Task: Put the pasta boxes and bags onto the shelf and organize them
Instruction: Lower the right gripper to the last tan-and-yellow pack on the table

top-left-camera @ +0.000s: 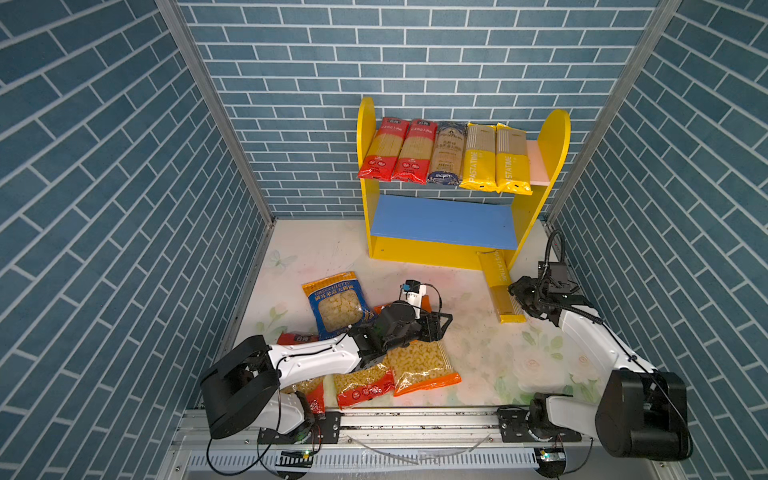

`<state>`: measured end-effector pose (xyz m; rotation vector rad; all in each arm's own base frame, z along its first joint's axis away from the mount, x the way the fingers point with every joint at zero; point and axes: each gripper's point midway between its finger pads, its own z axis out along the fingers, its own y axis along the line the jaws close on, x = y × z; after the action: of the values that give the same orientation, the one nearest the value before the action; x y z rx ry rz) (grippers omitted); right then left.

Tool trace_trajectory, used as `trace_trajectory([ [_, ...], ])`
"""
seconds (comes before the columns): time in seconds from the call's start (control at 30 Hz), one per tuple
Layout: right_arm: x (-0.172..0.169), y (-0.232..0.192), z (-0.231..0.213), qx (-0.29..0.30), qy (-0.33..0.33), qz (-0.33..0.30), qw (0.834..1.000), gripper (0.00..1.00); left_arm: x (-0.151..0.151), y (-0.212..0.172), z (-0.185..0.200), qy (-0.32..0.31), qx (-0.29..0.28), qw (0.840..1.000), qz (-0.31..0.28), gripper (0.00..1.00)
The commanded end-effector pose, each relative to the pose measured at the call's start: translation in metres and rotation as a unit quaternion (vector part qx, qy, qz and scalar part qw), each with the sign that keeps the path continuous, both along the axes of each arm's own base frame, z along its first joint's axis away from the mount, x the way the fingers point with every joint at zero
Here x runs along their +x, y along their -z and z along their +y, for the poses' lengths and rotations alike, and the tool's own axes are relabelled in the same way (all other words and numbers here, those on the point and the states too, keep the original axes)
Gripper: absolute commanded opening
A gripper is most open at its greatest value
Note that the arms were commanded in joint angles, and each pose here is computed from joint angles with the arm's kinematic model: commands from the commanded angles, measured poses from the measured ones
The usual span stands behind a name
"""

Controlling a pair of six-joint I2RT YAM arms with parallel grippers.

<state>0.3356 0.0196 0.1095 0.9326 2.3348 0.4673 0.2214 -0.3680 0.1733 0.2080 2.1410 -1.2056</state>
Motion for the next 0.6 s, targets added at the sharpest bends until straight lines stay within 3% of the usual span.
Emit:
trace_trajectory([
  [0.0, -0.009, 0.022, -0.005, -0.008, -0.013, 0.022, 1.0, 0.57, 0.0, -0.013, 0.002, -0.002, -0.002, 1.0, -0.018, 0.7],
  [0.2, -0.038, 0.063, 0.019, 0.064, 0.0, 0.041, 0.997, 0.51, 0.002, -0.008, -0.004, -0.002, -0.011, 1.0, -0.009, 0.71],
  [0.57, -0.117, 0.099, 0.082, 0.056, -0.055, 0.087, 0.993, 0.49, 0.003, 0.009, -0.018, 0.009, -0.018, 1.0, 0.016, 0.71],
])
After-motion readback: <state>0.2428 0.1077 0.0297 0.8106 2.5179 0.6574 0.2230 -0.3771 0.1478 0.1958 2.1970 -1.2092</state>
